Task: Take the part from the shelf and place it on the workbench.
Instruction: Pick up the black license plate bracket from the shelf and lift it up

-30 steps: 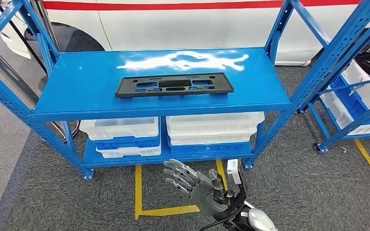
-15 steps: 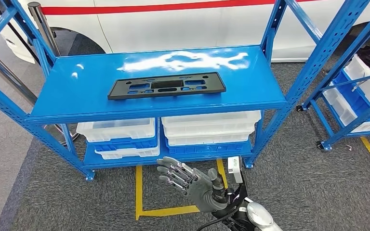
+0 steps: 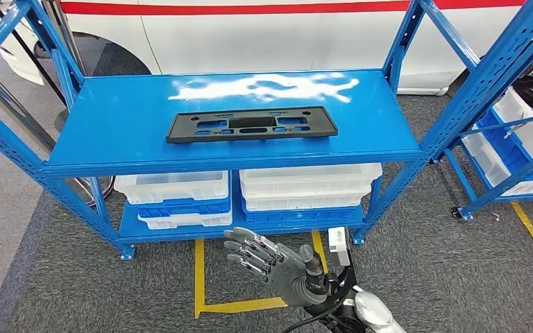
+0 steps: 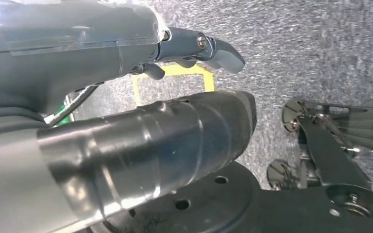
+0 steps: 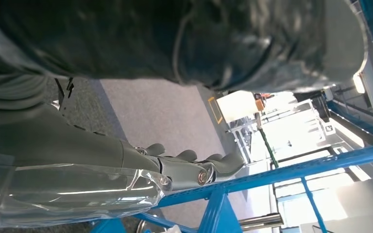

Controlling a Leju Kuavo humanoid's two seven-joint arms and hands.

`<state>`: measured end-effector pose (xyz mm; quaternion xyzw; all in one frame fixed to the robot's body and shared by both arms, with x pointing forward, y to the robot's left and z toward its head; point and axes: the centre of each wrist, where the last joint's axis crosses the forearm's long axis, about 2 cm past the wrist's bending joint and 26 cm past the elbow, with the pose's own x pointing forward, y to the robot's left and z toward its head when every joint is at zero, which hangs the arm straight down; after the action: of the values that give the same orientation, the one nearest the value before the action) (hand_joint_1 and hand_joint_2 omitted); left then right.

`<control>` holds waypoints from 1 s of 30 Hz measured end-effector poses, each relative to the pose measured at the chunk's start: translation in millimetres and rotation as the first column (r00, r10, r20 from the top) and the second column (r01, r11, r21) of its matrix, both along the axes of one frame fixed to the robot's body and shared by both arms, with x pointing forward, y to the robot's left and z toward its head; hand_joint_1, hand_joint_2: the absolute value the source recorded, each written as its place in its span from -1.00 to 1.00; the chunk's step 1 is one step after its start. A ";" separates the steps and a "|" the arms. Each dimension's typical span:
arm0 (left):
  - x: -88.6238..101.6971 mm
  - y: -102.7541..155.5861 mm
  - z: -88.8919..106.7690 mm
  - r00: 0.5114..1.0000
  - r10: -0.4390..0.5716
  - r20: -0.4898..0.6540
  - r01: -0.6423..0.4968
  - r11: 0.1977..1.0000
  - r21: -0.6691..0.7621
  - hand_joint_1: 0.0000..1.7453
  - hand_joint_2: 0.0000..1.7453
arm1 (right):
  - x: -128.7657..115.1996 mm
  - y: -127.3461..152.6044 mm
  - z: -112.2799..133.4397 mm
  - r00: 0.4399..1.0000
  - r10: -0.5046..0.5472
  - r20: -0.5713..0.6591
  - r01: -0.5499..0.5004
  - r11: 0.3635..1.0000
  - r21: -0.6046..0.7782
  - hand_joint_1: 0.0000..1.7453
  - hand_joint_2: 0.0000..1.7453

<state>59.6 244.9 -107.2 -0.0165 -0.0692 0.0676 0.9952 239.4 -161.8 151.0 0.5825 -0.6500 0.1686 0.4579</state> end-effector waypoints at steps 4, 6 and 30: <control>0.1 -0.2 0.0 1.000 -0.001 0.002 0.001 1.000 -0.003 -1.00 -1.00 | 0.4 0.0 0.4 1.000 0.002 0.006 -0.002 1.000 -0.001 -1.00 -1.00; 0.6 -0.3 0.1 1.000 -0.001 0.005 0.001 1.000 -0.004 -1.00 -1.00 | 0.9 0.0 0.9 1.000 0.003 0.008 -0.003 1.000 -0.001 -1.00 -1.00; -0.7 0.5 -0.2 1.000 0.002 0.005 -0.002 1.000 -0.005 -1.00 -1.00 | 1.2 0.3 0.4 1.000 0.019 0.023 -0.019 1.000 0.002 -1.00 -1.00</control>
<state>59.0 245.4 -107.4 -0.0193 -0.0715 0.0687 0.9949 240.6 -161.5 151.4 0.5873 -0.6497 0.1788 0.4484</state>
